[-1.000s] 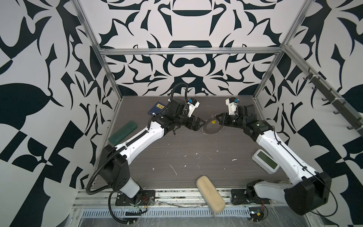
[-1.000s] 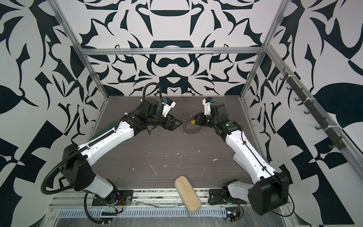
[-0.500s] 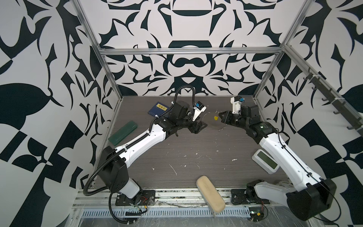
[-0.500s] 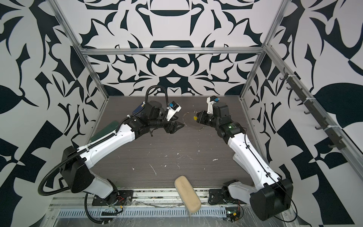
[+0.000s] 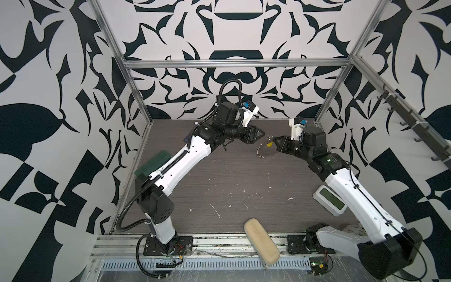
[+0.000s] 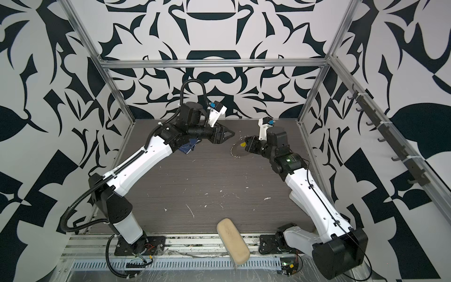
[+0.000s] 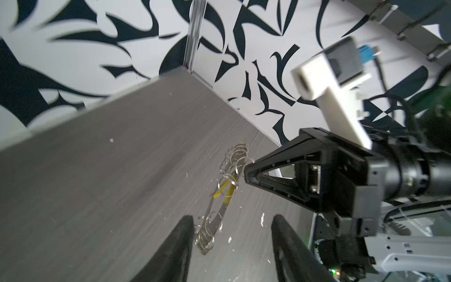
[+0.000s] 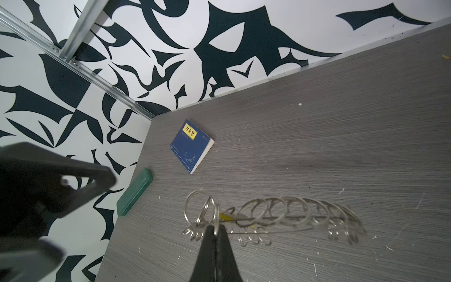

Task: Remove the keys from the keyring

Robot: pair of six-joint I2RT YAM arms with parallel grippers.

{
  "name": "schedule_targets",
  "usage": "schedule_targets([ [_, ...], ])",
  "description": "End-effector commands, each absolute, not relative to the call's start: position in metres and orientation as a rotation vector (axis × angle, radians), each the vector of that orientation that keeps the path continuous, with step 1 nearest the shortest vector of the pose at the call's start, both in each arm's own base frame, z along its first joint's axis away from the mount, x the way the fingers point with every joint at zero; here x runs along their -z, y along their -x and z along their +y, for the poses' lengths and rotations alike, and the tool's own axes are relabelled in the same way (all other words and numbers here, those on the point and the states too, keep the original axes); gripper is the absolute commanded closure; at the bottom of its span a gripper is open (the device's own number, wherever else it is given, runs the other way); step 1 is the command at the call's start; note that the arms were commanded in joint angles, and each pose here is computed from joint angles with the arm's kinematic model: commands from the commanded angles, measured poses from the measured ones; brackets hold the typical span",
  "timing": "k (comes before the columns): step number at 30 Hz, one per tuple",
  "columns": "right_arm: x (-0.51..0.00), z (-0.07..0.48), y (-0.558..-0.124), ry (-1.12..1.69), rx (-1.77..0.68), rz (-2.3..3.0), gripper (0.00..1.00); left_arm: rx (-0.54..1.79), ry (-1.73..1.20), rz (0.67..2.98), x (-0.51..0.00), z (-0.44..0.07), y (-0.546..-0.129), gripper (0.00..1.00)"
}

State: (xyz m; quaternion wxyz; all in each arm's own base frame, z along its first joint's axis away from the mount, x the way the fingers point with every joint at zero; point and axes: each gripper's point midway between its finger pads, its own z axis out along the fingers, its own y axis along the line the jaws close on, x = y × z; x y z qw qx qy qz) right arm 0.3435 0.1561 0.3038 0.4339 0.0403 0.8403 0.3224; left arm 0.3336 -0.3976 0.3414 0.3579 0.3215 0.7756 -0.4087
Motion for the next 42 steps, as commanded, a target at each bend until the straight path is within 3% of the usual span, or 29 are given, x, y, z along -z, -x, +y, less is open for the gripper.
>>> schedule_targets([
  [1,-0.337,0.155,-0.346,-0.079,-0.804,1.965,1.0,1.123,-0.702,2.14,-0.33,-0.403,-0.336,0.46],
  [33,-0.342,0.173,-0.348,-0.062,-0.764,1.885,1.0,1.277,-0.511,2.234,-0.326,-0.422,-0.34,0.44],
  [42,-0.346,0.179,-0.347,-0.051,-0.764,1.869,1.0,1.28,-0.507,2.254,-0.318,-0.426,-0.34,0.58],
])
